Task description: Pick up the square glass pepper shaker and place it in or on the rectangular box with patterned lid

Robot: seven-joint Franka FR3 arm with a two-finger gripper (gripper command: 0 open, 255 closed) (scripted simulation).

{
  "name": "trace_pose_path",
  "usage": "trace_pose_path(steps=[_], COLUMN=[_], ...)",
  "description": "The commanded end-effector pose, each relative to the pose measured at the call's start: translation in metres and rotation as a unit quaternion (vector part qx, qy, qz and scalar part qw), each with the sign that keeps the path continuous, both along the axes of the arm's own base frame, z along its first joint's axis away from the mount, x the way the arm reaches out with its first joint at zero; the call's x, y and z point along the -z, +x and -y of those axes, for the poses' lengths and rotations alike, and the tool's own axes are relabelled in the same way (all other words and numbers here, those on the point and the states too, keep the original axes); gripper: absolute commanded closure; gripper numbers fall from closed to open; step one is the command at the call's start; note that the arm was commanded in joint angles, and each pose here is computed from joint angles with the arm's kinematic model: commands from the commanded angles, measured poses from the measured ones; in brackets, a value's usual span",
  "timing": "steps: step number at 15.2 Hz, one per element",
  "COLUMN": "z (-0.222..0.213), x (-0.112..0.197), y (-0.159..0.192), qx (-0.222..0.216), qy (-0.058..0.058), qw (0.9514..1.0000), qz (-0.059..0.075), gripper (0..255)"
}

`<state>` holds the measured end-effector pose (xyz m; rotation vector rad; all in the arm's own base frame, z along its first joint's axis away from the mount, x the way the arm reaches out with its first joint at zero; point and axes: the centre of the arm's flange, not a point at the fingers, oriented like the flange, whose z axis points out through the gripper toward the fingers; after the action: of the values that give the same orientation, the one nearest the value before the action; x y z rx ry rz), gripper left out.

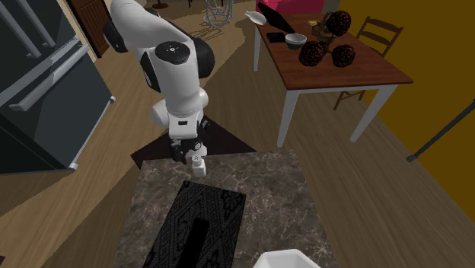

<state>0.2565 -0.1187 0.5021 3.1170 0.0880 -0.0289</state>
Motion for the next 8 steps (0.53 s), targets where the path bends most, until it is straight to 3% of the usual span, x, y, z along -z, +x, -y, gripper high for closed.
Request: trace_pose_path(steps=[1, 8], z=[0.001, 0.002], x=[0.011, 0.030], y=[0.000, 0.000], qx=[0.000, 0.000], qy=[0.000, 0.000], qw=[1.0000, 1.0000], qz=[0.000, 0.000], gripper=[0, 0])
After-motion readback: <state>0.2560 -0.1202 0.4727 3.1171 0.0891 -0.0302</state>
